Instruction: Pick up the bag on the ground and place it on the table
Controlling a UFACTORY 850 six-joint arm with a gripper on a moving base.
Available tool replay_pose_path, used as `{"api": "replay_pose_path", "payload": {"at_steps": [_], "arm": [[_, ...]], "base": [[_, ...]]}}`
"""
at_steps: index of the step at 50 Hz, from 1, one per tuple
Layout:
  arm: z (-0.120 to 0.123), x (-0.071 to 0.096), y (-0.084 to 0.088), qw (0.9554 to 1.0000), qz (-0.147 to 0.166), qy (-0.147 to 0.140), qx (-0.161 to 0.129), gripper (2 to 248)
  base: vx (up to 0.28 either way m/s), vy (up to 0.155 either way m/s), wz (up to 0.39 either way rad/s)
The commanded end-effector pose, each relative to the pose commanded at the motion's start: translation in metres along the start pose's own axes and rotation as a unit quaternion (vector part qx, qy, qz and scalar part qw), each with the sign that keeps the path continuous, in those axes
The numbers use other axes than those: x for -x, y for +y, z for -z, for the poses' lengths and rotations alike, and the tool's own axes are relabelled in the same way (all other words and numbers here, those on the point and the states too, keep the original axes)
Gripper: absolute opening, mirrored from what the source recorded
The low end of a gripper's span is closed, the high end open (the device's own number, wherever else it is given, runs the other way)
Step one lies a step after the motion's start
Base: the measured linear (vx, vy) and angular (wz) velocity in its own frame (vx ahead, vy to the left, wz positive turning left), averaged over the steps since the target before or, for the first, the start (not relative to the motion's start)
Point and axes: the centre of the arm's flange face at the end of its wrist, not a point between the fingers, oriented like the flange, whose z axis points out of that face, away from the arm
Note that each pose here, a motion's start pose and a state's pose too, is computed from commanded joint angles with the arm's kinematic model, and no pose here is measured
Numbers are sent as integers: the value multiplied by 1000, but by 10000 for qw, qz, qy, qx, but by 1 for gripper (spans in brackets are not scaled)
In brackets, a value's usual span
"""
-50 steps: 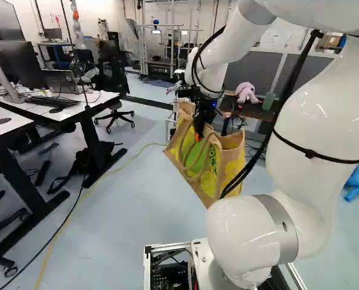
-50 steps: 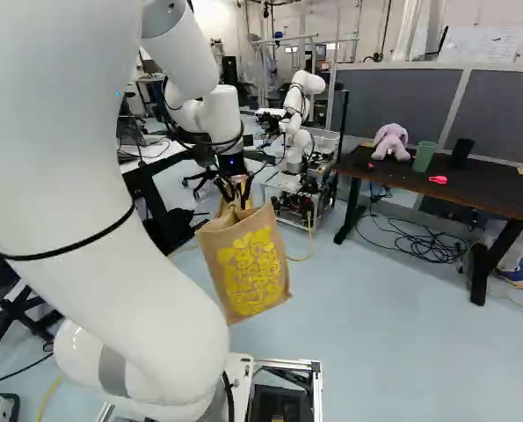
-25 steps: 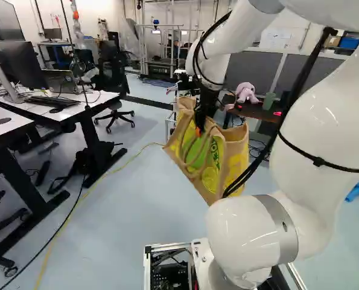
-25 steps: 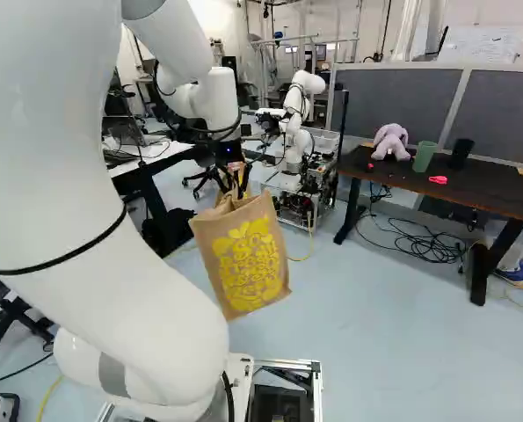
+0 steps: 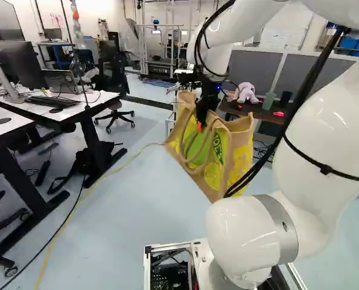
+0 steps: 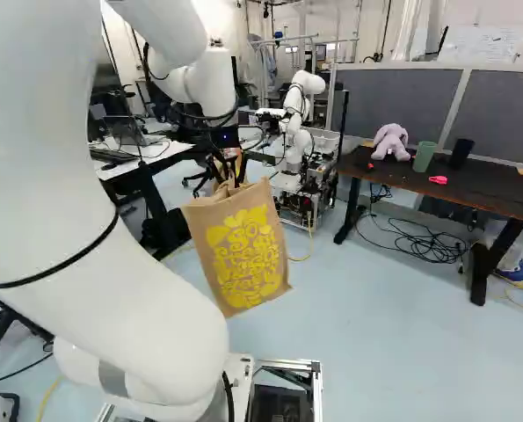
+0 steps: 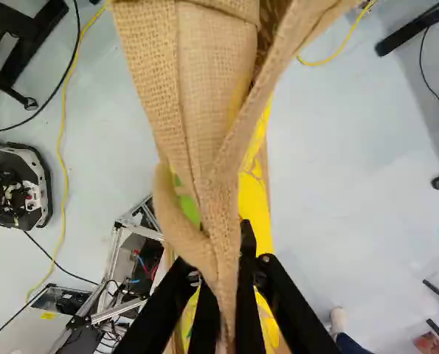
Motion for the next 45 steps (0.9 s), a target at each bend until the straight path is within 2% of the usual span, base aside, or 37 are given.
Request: {"api": "replay_pose_path", "payload": {"at_steps": [45], "arm": [[70, 6, -1, 10000, -17, 23, -7, 22]], "base": [[0, 0, 0]]}}
